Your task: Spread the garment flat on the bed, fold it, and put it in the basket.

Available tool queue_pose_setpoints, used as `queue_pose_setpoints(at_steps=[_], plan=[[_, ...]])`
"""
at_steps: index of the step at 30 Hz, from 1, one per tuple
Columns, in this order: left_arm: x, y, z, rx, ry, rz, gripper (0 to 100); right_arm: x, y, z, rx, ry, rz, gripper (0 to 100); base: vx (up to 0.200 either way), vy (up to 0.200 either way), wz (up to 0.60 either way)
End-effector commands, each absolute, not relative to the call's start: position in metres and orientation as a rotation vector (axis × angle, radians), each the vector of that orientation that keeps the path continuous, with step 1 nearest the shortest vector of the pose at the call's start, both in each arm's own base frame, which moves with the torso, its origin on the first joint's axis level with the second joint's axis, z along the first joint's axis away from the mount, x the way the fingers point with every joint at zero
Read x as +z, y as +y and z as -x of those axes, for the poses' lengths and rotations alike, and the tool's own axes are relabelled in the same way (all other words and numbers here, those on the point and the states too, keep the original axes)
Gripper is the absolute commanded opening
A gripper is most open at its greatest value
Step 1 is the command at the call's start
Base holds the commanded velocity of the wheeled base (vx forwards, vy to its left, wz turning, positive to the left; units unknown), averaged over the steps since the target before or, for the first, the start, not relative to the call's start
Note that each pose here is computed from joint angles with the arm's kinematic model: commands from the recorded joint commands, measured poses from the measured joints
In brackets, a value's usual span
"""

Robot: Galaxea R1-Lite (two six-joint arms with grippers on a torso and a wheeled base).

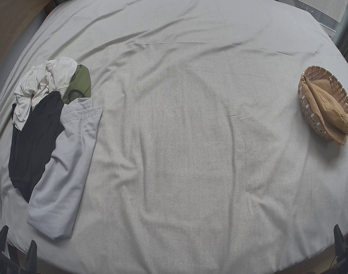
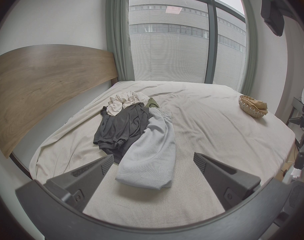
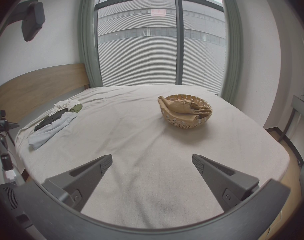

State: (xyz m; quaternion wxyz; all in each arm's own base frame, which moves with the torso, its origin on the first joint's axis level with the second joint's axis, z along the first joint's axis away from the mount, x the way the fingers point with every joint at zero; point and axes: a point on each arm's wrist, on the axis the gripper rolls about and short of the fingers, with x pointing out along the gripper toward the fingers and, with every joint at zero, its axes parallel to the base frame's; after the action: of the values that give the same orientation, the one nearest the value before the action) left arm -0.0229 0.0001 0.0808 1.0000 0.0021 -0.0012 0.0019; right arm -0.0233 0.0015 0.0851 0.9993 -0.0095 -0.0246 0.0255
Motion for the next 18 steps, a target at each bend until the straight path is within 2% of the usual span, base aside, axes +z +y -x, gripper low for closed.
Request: queue_pose_setpoints(at_steps=[1,5,18], plan=[[0.0756,0.0001,0.0228,0.002,-0.002,-0.005,100,0.0778,0.0012,0.0219,0.029,-0.008,0.054,100,0.000,0.000,0.00],[0.0759,0.0001,0.0229,-0.002,-0.002,-0.009,100,0.0754,0.0001,0.0229,-0.008,0.021,-0.012,100,0.000,0.000,0.00],[0.0755,0.0001,0.0228,0.003,0.000,-0.005,100,0.0759,0.0000,0.0225,-0.014,0.006,-0.002,100,0.000,0.000,0.00]])
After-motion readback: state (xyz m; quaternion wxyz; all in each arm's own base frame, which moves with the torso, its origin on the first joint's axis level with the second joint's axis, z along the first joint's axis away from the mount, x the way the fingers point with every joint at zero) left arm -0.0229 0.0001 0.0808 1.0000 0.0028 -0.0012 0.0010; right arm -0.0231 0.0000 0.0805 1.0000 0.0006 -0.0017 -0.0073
